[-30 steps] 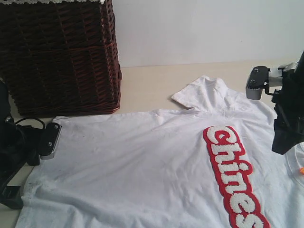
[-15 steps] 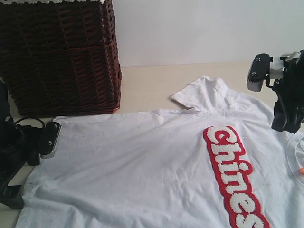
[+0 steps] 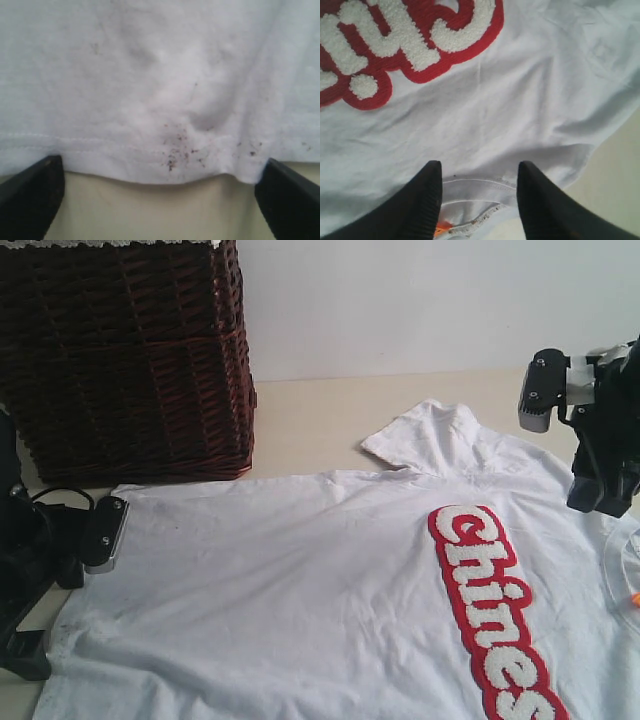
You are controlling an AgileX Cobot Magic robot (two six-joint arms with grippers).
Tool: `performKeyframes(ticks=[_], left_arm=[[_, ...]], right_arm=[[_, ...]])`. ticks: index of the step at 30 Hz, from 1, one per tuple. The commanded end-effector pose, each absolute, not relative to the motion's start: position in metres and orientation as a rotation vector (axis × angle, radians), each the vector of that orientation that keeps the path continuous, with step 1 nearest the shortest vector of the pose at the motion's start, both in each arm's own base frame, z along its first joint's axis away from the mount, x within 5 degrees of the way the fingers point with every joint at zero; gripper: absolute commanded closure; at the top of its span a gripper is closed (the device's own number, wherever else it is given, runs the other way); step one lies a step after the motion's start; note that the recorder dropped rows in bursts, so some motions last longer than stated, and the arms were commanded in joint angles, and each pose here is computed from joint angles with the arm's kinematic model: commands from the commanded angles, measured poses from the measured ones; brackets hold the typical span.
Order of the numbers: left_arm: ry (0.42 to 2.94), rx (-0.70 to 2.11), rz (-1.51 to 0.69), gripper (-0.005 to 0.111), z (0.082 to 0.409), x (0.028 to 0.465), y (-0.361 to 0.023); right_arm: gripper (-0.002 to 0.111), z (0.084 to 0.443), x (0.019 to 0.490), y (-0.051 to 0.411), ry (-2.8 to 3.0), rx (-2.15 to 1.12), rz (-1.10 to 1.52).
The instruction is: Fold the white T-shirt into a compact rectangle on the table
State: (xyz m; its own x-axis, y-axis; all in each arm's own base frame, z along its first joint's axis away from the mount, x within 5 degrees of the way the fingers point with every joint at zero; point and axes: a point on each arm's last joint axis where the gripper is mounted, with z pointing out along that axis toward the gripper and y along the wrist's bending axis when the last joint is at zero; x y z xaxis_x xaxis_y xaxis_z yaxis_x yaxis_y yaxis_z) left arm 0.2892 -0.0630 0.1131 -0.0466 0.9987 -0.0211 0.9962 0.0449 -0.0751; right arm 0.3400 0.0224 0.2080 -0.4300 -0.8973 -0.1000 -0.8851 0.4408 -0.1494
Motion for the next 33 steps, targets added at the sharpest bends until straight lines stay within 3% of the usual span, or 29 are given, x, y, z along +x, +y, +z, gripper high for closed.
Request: performKeyframes(ticks=[1,6,9,13,18,22,25,33], left_arm=[[-2.228,-2.108,0.164,0.007,0.104,0.286,-0.063],[-2.237,-2.145,0.145,0.007,0.135,0.292,-0.064],[-2.239,-2.179,0.124,0.007,0.149,0.291,-0.064],[-2.247,-2.175,0.139,0.007,0.15,0.29,-0.065],[-2.259,-2.148,0.188,0.007,0.148,0.286,-0.066],[-2.249,-2.142,0.196,0.007,0.148,0.285,-0.066],[-2.256,-2.155,0.183,0.007,0.148,0.286,-0.066],[-2.258,-2.16,0.18,0.007,0.148,0.287,-0.066]], right_arm=[[0.055,0.211,0.343,0.022,2.496,-1.56,-0.125],[0.055,0.211,0.345,0.022,2.476,-1.534,-0.136],[0.047,0.211,0.345,0.024,2.478,-1.52,-0.119],[0.036,0.212,0.347,0.019,2.489,-1.523,-0.19],[0.036,0.213,0.353,0.02,2.553,-1.223,-0.189],[0.036,0.213,0.35,0.026,2.462,-1.432,-0.112],[0.034,0.218,0.351,0.03,2.425,-1.391,-0.072],[0.005,0.216,0.345,0.027,2.425,-1.527,-0.089]])
